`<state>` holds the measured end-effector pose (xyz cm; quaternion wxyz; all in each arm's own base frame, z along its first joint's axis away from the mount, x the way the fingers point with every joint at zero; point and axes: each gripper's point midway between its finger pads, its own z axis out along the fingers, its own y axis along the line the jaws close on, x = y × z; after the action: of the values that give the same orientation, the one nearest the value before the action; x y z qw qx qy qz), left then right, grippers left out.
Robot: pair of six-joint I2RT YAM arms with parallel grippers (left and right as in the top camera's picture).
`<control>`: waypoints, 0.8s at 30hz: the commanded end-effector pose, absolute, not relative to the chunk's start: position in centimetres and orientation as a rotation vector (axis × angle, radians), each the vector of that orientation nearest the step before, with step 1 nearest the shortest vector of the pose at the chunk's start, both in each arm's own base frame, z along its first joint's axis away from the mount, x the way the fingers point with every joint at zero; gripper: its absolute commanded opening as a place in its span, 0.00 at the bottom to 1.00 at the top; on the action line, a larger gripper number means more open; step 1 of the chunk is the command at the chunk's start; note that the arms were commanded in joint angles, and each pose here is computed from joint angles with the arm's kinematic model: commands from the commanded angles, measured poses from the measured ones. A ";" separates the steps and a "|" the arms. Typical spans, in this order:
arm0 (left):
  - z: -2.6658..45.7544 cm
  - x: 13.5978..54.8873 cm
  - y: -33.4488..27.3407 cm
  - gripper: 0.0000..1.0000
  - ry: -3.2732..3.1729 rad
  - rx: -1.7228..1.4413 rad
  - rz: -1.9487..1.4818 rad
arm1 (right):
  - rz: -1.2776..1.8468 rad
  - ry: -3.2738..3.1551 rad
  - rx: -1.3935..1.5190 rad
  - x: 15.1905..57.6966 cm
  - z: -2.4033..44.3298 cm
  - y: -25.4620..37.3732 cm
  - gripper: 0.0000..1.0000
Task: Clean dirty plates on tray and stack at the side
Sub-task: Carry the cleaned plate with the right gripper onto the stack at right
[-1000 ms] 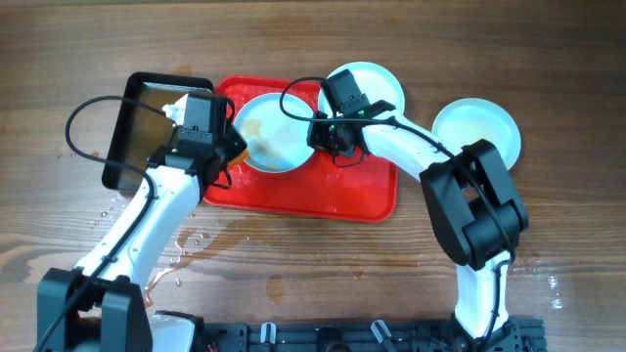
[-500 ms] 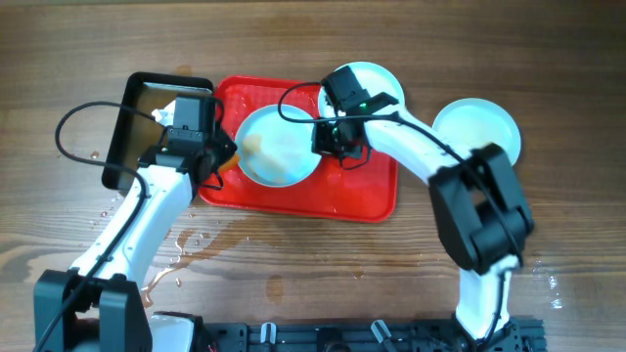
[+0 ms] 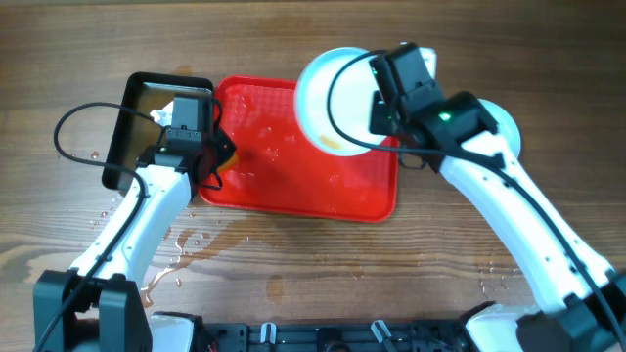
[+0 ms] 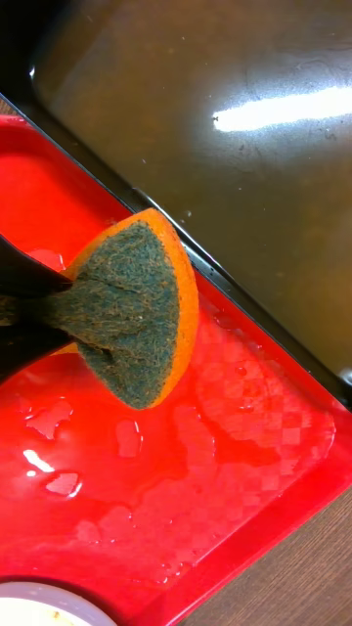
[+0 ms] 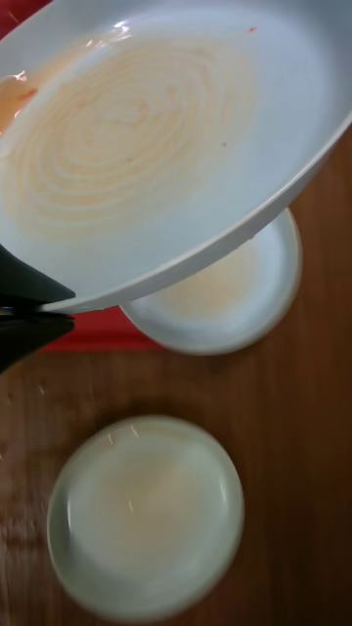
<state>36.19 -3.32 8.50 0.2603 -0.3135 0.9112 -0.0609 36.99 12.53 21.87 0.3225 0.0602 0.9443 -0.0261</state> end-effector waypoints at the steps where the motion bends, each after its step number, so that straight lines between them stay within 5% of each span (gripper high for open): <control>1: 9.1 36.5 -3.2 0.04 2.448 -0.849 -0.177 | -0.288 2.320 0.200 37.4 25.5 9.0 0.04; 24: 9.1 36.5 -3.3 0.04 2.449 -0.848 -0.182 | -0.843 1.898 0.018 36.5 28.8 14.3 0.04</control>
<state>36.21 -3.32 8.51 0.2606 -0.3135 0.9111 -0.0611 36.64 14.81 26.50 0.4742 -0.0148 0.8249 -0.3073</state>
